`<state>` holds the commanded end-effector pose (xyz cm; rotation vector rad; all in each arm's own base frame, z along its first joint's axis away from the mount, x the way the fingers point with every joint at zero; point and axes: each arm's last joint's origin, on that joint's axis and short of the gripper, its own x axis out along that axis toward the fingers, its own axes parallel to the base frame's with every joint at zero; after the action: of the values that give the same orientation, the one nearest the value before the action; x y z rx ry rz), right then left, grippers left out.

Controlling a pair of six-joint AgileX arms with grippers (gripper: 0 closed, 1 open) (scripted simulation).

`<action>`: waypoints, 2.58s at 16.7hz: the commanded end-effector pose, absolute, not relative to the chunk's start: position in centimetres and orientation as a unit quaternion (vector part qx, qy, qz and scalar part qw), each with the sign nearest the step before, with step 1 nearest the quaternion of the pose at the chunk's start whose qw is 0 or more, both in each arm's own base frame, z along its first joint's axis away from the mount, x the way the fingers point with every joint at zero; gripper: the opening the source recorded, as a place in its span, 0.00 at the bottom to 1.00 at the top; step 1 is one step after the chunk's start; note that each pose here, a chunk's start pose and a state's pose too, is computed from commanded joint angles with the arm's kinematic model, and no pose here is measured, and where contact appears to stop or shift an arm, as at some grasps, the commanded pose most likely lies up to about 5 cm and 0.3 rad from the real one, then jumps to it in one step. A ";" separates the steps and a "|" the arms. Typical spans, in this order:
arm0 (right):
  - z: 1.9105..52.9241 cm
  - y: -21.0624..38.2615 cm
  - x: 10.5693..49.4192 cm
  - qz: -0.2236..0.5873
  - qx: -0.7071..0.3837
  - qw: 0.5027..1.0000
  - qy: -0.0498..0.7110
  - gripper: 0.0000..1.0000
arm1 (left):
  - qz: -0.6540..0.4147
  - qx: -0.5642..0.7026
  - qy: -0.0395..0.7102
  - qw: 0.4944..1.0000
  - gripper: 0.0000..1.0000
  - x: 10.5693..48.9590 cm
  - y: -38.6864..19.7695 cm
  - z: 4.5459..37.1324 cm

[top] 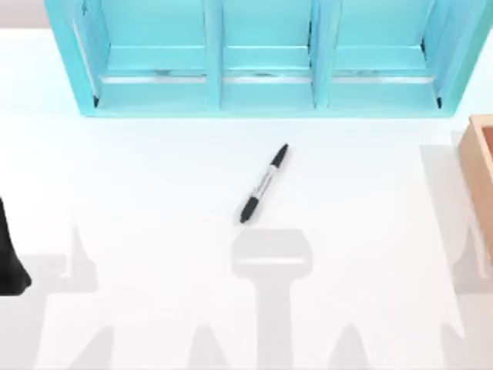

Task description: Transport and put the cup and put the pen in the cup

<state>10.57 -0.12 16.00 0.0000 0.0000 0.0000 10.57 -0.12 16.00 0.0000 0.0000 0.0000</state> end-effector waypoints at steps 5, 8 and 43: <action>17.1 -0.3 10.6 -0.010 -0.008 1.000 0.028 1.00 | 0.000 0.000 0.000 1.000 1.00 10.6 -0.1 16.0; 19.9 -0.7 11.0 -0.026 -0.025 0.995 0.095 1.00 | 0.000 0.000 0.000 1.000 1.00 10.6 -0.1 16.0; 16.8 -11.7 32.2 -0.003 0.002 0.708 0.706 1.00 | 0.000 0.000 0.000 1.000 1.00 10.6 -0.1 16.0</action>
<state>32.20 -11.73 16.77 0.0041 1.5668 -0.0071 10.57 -0.12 16.00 0.0000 0.0000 0.0000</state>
